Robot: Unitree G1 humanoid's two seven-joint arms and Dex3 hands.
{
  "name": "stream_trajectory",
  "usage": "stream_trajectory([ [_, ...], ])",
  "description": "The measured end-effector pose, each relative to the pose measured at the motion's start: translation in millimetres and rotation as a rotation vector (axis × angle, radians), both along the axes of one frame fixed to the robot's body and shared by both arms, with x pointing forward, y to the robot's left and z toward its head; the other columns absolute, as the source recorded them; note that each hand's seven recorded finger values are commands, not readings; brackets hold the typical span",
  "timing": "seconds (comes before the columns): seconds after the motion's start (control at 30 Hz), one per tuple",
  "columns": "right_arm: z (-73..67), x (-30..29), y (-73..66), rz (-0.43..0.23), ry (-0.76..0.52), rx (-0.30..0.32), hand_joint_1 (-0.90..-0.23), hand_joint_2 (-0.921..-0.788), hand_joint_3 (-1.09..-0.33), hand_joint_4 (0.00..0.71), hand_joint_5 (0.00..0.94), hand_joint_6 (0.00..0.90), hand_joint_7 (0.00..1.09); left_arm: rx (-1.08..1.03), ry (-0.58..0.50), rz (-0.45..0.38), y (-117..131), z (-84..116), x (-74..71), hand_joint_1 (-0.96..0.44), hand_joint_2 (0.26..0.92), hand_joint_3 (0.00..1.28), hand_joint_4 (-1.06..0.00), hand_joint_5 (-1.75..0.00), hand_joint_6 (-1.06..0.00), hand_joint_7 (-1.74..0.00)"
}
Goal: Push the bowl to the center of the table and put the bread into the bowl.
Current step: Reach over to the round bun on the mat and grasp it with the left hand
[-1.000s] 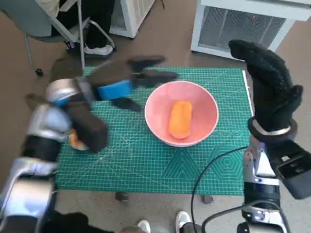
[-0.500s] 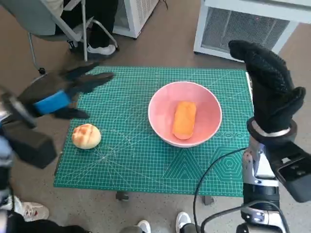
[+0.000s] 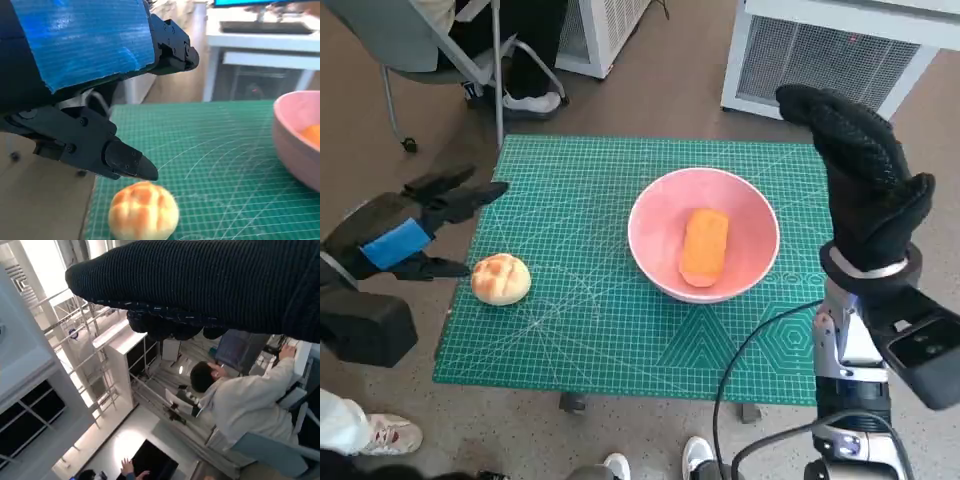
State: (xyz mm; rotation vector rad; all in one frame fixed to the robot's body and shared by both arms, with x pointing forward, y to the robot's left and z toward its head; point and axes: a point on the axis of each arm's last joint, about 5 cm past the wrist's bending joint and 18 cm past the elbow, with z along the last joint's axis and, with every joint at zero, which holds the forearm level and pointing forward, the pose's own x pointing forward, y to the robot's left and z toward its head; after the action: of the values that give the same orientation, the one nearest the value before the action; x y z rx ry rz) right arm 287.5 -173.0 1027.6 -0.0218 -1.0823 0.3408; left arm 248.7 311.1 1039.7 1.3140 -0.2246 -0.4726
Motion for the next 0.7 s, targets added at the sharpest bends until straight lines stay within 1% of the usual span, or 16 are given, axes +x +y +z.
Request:
stream_trajectory([
  [0.2,-0.8,1.3,0.3,0.004,0.008,-0.005,-0.534,-0.921,-0.841,-0.001,0.436,-0.001,0.58,0.009,0.034,0.036,0.3,-7.5,2.0,-0.35,0.832,0.00,-0.23,-0.01,-0.32,-0.02],
  [0.37,-0.8,2.1,0.1,0.007,0.010,-0.009,-0.534,-0.921,-0.838,-0.001,0.442,-0.001,0.58,0.008,0.098,0.068,-0.5,-20.5,6.0,-0.34,0.831,0.00,-0.25,-0.01,-0.33,-0.03],
  [0.7,2.3,3.0,-0.4,0.016,-0.002,-0.024,-0.536,-0.921,-0.841,-0.001,0.443,-0.001,0.58,-0.019,0.258,0.108,-11.9,-51.0,22.4,-0.26,0.826,0.00,-0.30,-0.02,-0.38,-0.04],
])
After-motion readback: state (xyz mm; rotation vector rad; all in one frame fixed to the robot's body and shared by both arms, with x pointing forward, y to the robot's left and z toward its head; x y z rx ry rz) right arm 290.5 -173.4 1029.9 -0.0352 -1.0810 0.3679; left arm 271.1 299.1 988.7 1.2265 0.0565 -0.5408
